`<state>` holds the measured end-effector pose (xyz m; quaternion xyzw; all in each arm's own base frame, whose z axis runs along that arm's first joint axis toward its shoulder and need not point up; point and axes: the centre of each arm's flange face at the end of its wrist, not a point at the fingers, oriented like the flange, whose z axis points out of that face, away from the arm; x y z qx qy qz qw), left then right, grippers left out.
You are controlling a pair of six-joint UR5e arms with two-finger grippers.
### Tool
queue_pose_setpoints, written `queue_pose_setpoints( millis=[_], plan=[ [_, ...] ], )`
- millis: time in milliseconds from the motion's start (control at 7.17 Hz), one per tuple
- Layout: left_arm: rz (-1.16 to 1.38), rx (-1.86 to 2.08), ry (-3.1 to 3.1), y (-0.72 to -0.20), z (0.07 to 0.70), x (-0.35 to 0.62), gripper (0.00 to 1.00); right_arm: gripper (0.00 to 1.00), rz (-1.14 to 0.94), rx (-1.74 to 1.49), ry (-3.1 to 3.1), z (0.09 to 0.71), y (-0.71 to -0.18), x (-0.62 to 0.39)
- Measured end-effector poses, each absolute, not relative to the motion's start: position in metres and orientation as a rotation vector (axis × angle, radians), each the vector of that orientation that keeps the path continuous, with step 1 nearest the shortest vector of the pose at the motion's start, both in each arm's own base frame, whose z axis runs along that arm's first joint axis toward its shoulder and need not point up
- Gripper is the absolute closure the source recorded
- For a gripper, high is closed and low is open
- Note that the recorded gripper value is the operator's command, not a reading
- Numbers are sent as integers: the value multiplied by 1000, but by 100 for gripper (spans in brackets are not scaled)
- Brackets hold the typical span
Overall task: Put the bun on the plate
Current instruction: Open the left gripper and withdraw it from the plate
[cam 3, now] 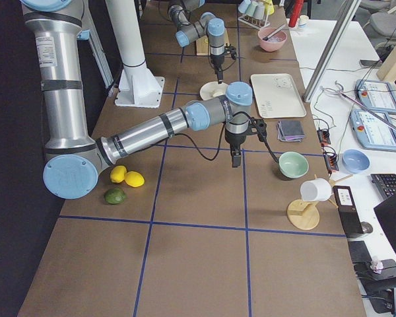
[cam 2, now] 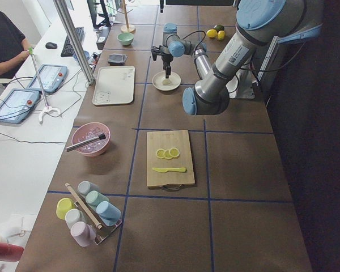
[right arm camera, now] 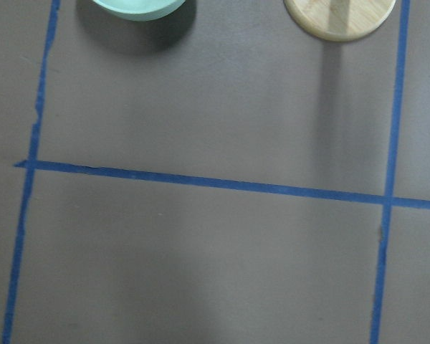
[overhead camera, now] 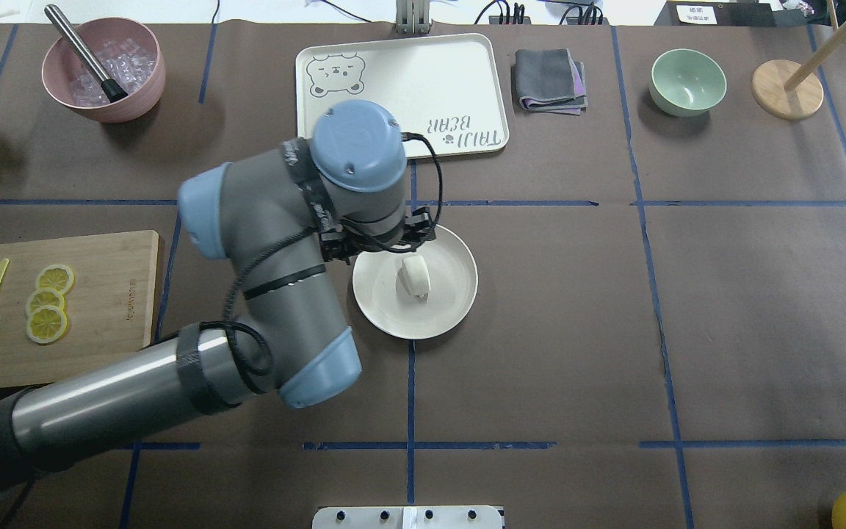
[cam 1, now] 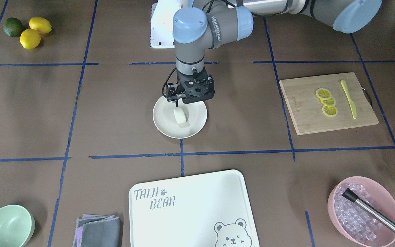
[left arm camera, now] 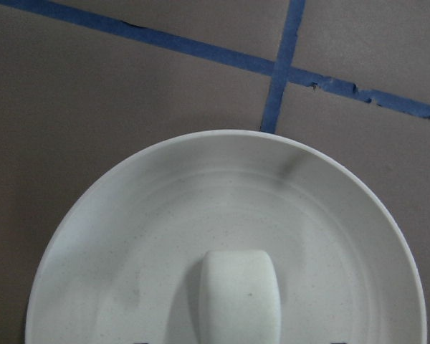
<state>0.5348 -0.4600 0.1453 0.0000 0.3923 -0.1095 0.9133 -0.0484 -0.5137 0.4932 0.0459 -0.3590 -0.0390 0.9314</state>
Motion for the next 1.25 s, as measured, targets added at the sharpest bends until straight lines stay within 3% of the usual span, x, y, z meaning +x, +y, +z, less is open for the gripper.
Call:
queue_pose_setpoints(
  millis=[558, 1255],
  plan=[
    [-46, 33, 767, -489, 224, 360, 0, 0, -117, 71, -789, 612, -495, 64],
    [83, 34, 733, -535, 390, 124, 0, 0, -78, 92, -793, 638, -465, 87]
  ],
)
